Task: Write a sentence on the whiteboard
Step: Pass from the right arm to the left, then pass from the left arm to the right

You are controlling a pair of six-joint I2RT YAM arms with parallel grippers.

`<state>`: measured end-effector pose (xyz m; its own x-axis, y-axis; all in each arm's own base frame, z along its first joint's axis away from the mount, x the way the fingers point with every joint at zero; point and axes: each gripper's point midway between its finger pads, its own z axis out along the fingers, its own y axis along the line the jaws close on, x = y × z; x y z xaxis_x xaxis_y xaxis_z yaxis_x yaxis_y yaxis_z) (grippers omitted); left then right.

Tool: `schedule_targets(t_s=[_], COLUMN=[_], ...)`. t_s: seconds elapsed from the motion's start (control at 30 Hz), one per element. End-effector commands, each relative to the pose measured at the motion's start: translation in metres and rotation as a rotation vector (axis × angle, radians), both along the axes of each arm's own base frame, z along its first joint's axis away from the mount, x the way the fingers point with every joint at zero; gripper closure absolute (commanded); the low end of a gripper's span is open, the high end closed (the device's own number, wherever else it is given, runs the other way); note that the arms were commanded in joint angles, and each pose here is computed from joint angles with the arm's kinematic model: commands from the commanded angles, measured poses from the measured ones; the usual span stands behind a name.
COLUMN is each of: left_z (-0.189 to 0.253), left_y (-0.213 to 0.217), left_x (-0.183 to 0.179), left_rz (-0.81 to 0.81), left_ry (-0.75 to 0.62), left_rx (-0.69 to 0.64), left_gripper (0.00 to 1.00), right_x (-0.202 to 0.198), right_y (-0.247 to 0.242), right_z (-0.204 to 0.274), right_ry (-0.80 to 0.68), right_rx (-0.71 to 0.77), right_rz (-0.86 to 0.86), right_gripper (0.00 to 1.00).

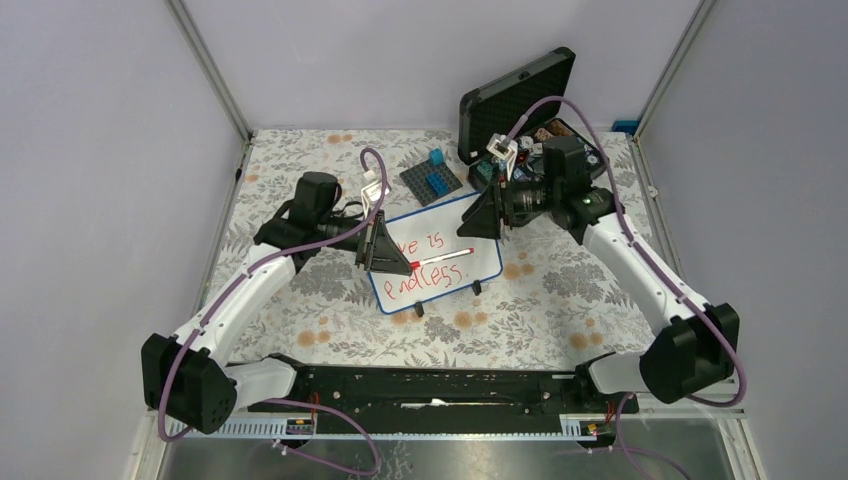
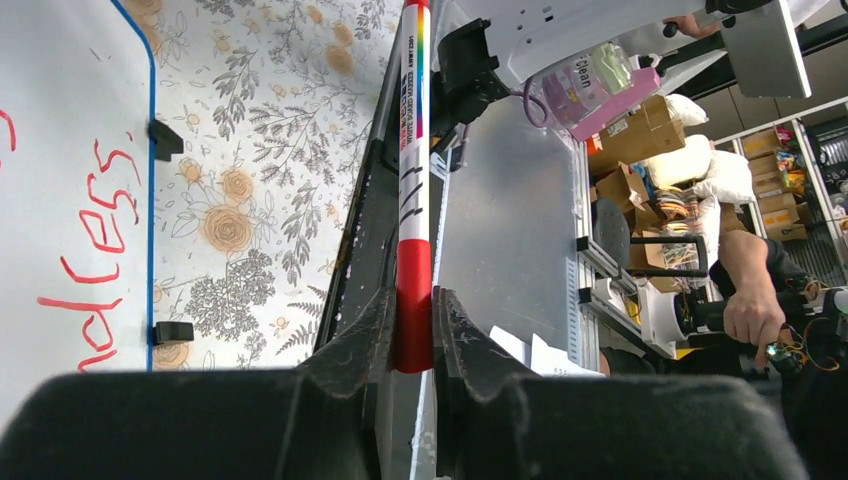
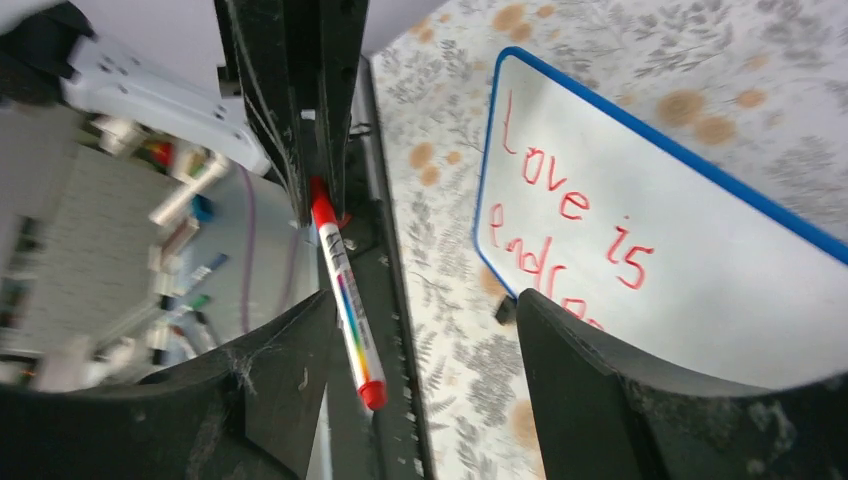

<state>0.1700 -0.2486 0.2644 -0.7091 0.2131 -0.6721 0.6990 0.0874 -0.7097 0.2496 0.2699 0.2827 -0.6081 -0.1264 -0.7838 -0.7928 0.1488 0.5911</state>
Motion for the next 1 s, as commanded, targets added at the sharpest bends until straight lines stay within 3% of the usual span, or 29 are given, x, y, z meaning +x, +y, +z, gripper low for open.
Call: schedule_targets(t_s=[0.0,0.17,0.47,0.83,0.97], left_z=[0.012,0.008,0.002,-0.003,-0.004], left_y=[0.003,0.001,0.000,-0.005,-0.005], left_x=[0.000,-0.007,-0.011,-0.014,-0.015], left_rz=[0.008,-0.026,-0.039,-0.054,-0.055], left_ry=[-0.072,0.021,0.089,0.115,0.115], left_rx=[-0.005,-0.017,-0.009,0.004,0.005], left_gripper=[1.00,1.00,1.00,1.00,1.00], right_x=[-0.017,-0.028,-0.057,-0.063,-0.065], right_y=[-0.029,-0.029,0.005,0.041,0.046], right_z=[0.007,-0.001,-0.014,-0.019,-0.023], right_ry=[-0.310,-0.482,-0.734,-0.889,-0.925], right_rx=[-0.200,-0.383,-0.622,-0.708,-0.735], right_rz=[0.001,0.057,0.230,0.303,0.324], right_gripper=[0.26,0.25,0.33,0.38,0.49])
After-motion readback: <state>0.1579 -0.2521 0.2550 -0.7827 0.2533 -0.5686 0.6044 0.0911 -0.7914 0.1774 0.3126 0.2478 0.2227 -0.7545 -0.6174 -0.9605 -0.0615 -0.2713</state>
